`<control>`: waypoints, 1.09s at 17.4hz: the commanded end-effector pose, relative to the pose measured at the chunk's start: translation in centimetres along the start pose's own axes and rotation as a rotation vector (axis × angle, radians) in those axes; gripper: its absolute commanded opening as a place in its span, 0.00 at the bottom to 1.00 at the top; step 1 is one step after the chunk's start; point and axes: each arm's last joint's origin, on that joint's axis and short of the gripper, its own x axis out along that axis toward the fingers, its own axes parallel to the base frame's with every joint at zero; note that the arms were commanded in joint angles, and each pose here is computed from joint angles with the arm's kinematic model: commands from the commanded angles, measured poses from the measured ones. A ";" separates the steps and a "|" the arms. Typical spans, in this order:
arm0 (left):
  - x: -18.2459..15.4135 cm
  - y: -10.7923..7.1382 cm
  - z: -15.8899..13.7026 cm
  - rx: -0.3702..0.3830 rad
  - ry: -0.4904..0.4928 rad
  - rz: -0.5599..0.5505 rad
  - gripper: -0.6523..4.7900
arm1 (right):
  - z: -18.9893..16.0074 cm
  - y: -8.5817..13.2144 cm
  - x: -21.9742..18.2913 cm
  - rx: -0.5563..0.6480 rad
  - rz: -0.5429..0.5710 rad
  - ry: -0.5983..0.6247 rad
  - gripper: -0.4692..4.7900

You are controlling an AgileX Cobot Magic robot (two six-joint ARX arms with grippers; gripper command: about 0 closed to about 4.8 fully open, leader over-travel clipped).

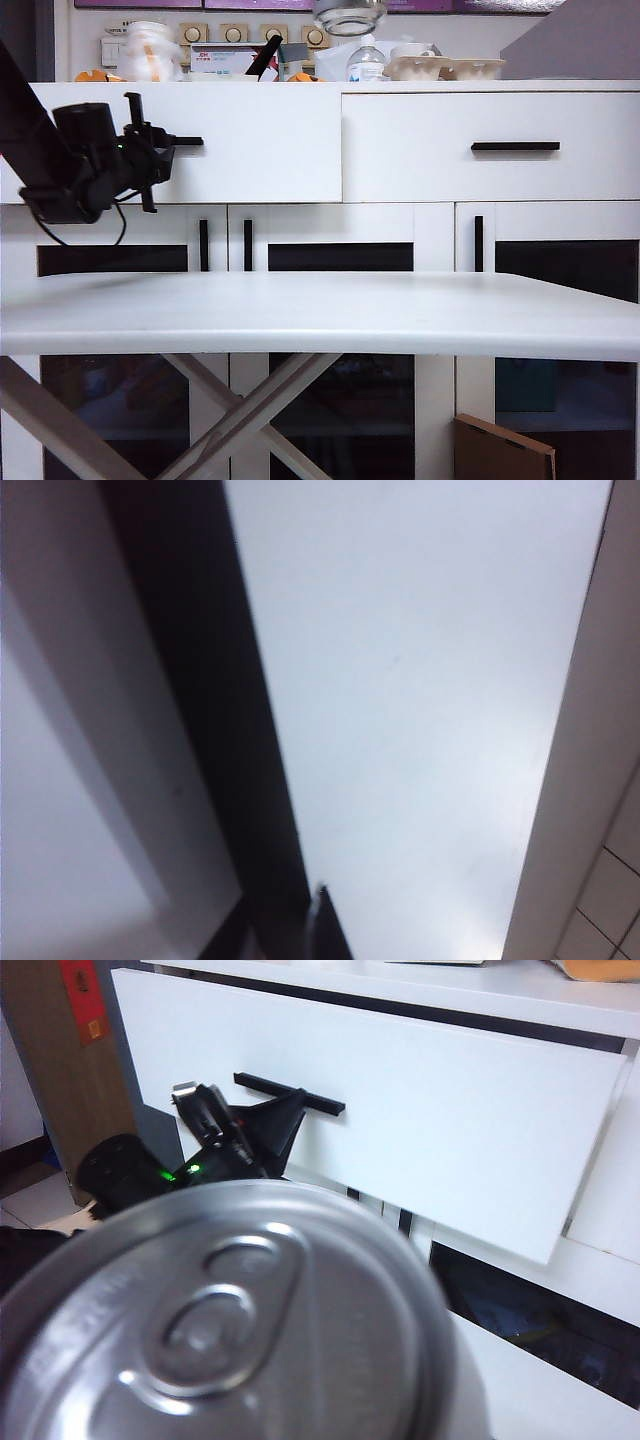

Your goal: Pick up a can of beer from the white table, open the left drawer, place the beer inside the drawer, and finally close the drawer.

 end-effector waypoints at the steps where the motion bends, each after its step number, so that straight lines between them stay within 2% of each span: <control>1: -1.6 -0.9 -0.4 0.050 0.056 -0.036 0.11 | 1.4 0.1 -0.6 -0.002 0.003 -0.091 0.17; 5: -4.0 -1.3 -0.7 0.031 0.053 -0.053 0.11 | 1.4 0.1 -0.6 -0.002 0.004 -0.091 0.17; 9: -6.7 -2.0 -0.8 0.025 0.056 -0.003 0.11 | 1.5 0.1 -0.7 -0.002 0.003 -0.092 0.17; 14: -10.1 -4.4 -1.1 0.052 0.064 0.041 0.11 | 2.0 0.1 -1.5 -0.010 -0.003 -0.109 0.17; 19: -11.6 -5.8 -1.1 0.060 0.065 0.041 0.11 | 2.5 0.0 -2.7 -0.041 -0.048 -0.107 0.17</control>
